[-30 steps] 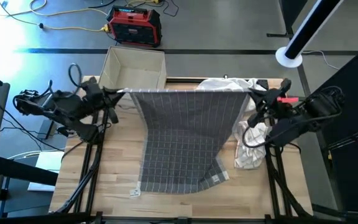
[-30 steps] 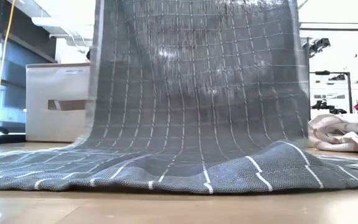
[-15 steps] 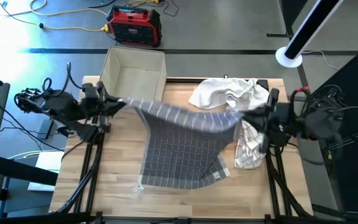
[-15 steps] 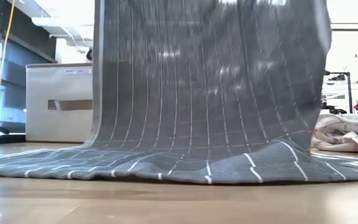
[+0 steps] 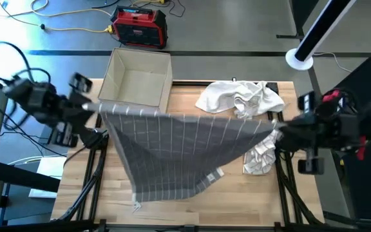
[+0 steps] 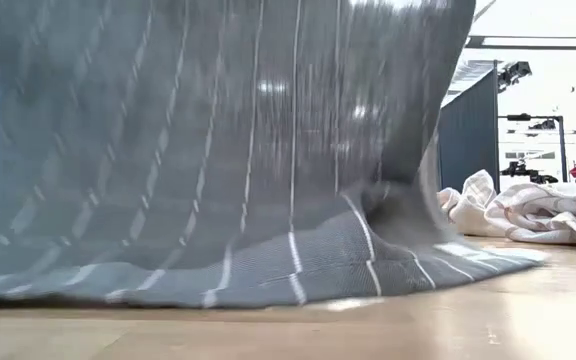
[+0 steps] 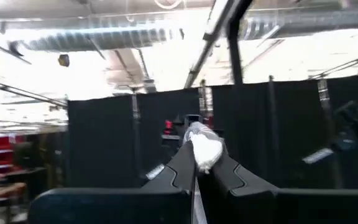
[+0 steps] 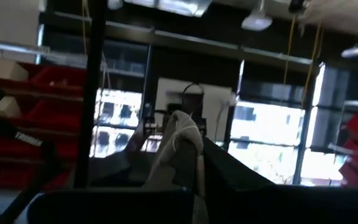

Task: Fold towel
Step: Fold the gray towel

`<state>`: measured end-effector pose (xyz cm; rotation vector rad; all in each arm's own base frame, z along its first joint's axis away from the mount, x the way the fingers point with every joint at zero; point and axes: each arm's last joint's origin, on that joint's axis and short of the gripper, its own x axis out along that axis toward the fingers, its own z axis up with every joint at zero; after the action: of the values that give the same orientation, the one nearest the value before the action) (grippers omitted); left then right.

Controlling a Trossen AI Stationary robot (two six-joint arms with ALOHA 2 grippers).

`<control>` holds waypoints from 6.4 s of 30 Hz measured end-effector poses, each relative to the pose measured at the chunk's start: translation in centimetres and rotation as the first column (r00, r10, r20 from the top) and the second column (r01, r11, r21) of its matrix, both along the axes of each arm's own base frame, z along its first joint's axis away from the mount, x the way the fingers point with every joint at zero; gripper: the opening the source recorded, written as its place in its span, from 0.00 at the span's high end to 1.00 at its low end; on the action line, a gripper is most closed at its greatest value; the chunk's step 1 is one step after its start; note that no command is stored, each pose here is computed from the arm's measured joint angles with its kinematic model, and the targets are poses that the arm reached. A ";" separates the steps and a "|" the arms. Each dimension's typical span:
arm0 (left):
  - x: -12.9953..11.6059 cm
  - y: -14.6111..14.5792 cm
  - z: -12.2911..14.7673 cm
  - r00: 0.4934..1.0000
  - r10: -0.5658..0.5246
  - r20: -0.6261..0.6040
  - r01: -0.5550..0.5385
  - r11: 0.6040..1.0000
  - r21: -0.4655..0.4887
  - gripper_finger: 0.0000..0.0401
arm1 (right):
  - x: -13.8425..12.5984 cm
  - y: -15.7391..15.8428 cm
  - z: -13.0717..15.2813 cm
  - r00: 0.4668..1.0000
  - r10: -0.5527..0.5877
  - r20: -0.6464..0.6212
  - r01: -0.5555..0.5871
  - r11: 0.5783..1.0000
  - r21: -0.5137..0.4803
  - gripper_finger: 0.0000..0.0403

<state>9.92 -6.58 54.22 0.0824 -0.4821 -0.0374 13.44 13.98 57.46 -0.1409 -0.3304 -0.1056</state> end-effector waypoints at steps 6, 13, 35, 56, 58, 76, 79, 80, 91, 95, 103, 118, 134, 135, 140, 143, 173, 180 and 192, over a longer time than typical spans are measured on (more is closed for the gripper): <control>0.9 -1.2 2.8 0.999 -0.047 -0.022 0.048 0.997 0.057 1.00 | -0.6 1.0 0.5 0.967 0.225 0.119 -0.211 0.970 -0.119 1.00; 2.7 -4.6 4.4 0.996 -0.086 -0.016 0.087 0.986 0.139 1.00 | -1.2 2.1 0.7 0.867 0.451 0.213 -0.407 0.886 -0.223 1.00; 2.5 -10.2 7.0 0.902 0.367 -0.228 -0.314 0.920 0.236 1.00 | -2.8 0.0 2.3 0.995 0.056 0.079 -0.046 0.992 -0.117 1.00; -0.1 -0.1 -1.6 0.607 0.550 -0.573 -0.521 0.820 0.236 1.00 | -0.8 -5.6 -8.9 0.759 -0.441 -0.479 0.490 0.871 -0.025 1.00; 0.0 -0.1 -1.9 0.602 0.552 -0.577 -0.480 0.827 0.291 1.00 | -0.7 -6.1 -10.1 0.725 -0.474 -0.500 0.531 0.847 -0.032 1.00; 6.2 -1.8 -12.5 0.622 0.316 -0.716 -0.368 0.926 0.089 1.00 | 1.8 -6.6 -17.5 0.626 -0.415 -0.660 0.567 0.823 0.020 1.00; 7.7 -1.5 -14.7 0.638 0.276 -0.719 -0.330 0.941 0.068 1.00 | 1.8 -6.7 -18.3 0.619 -0.420 -0.664 0.569 0.822 0.010 1.00; 8.0 -1.1 -15.3 0.627 0.291 -0.722 -0.339 0.937 0.083 1.00 | 1.8 -6.8 -18.4 0.616 -0.422 -0.665 0.572 0.820 0.010 1.00; 5.4 7.3 -14.8 0.528 0.527 -0.666 -0.409 0.845 0.344 1.00 | 0.8 -8.7 -20.6 0.584 -0.403 -0.704 0.598 0.801 0.038 1.00; 4.3 9.3 -14.7 0.554 0.465 -0.691 -0.364 0.881 0.301 1.00 | 1.2 -8.3 -22.2 0.595 -0.326 -0.735 0.559 0.825 0.087 1.00; 5.4 9.7 -18.9 0.536 0.058 -0.842 -0.125 0.992 -0.012 1.00 | 2.9 -6.9 -26.2 0.612 -0.115 -0.783 0.454 0.861 0.229 1.00; 5.3 5.2 -28.3 0.249 -0.263 -0.932 -0.033 0.960 -0.280 1.00 | 6.7 -0.7 -32.4 0.474 0.413 -0.777 0.252 0.782 0.570 1.00; 3.9 0.5 -29.4 0.046 -0.301 -0.952 0.052 0.953 -0.299 1.00 | 9.9 9.1 -31.9 0.244 0.561 -0.791 0.077 0.802 0.593 1.00; 3.9 0.3 -29.6 0.032 -0.298 -0.954 0.061 0.953 -0.296 1.00 | 10.1 9.7 -32.4 0.214 0.568 -0.794 0.077 0.801 0.594 1.00; 4.5 -1.3 -30.4 -0.049 -0.301 -0.952 0.121 0.945 -0.305 1.00 | 11.3 12.5 -34.0 0.150 0.638 -0.755 0.028 0.761 0.648 1.00; 4.7 -2.4 -31.0 -0.105 -0.306 -0.946 0.168 0.932 -0.320 1.00 | 11.8 13.4 -34.6 0.147 0.649 -0.747 0.016 0.753 0.658 1.00; 6.9 -4.8 -33.5 -0.044 -0.180 -0.983 -0.028 0.983 -0.179 0.65 | 10.7 12.0 -34.8 0.203 0.552 -0.809 0.367 0.723 0.586 0.67; 10.0 -2.8 -35.4 0.023 0.049 -0.999 -0.106 0.993 0.046 0.81 | 8.5 9.2 -37.8 0.330 0.421 -0.845 0.504 0.679 0.535 0.97; 15.5 1.4 -39.0 0.044 0.058 -0.997 -0.120 0.991 0.052 0.99 | 8.5 5.2 -44.2 0.448 0.459 -0.767 0.497 0.586 0.641 1.00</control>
<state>25.44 -5.16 15.22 0.0201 1.0427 0.0492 21.98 19.19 13.29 0.7802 0.8987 -0.1882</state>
